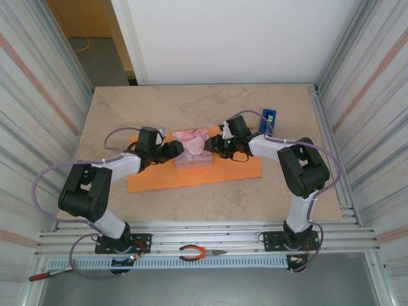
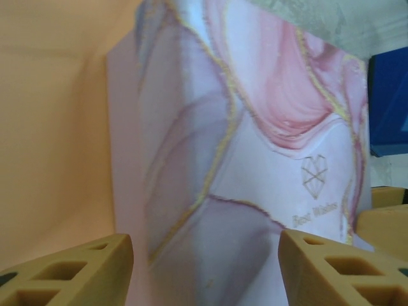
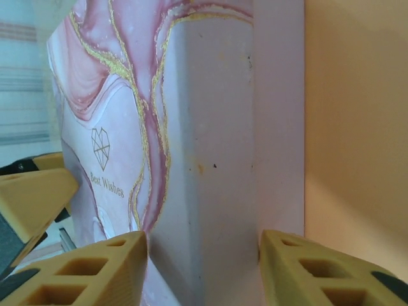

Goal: Wrap the gift box in paper

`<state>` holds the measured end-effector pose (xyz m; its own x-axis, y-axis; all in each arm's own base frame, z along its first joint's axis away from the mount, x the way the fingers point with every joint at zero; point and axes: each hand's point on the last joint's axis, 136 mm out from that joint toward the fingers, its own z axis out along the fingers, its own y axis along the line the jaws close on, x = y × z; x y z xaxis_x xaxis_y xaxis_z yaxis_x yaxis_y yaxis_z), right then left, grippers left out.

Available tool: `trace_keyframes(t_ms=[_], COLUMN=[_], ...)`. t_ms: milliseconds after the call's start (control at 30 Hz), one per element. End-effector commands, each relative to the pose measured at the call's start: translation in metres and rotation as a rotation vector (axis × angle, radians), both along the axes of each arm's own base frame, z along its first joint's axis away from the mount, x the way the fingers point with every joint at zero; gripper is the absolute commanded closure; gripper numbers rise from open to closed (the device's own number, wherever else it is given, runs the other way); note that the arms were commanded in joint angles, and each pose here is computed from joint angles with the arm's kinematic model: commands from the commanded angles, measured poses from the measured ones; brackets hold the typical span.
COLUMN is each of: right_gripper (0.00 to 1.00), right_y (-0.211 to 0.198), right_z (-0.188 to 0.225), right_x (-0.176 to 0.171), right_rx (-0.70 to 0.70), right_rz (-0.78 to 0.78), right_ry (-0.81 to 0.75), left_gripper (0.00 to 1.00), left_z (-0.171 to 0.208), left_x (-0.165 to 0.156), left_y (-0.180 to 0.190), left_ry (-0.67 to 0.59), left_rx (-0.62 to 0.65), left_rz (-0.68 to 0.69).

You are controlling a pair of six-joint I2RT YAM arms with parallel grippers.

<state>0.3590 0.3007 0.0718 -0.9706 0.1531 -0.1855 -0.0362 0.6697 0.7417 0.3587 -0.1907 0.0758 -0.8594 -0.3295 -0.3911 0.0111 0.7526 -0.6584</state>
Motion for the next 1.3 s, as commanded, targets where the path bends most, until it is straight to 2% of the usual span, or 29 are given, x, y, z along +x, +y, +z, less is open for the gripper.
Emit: trace_keyframes(t_ms=[0,133,367,933,1267], right_gripper=[0.56,0.61,0.62,0.61,0.62], right_y=[0.005,0.005,0.000,-0.009,-0.006], right_z=[0.013,0.024,0.030,-0.002,0.015], right_x=[0.000,-0.002,-0.004,-0.012,-0.005], right_rx=[0.020,0.033,0.036,0.007,0.029], right_rz=[0.006,0.003,-0.010,-0.036,-0.032], right_ry=[-0.013,-0.031,-0.041,0.010,-0.024], left_gripper=[0.40,0.40,0.40,0.39,0.39], left_z=[0.025,0.035,0.039,0.008,0.002], left_x=[0.010,0.007,0.005,-0.005,-0.009], left_y=[-0.012,-0.016,-0.020,-0.014,-0.012], left_ry=[-0.067,-0.086,-0.097,-0.047,-0.035], left_rx=[-0.041,-0.051,-0.052,0.008,0.013], left_rz=[-0.022,-0.031,-0.033,-0.027,-0.030])
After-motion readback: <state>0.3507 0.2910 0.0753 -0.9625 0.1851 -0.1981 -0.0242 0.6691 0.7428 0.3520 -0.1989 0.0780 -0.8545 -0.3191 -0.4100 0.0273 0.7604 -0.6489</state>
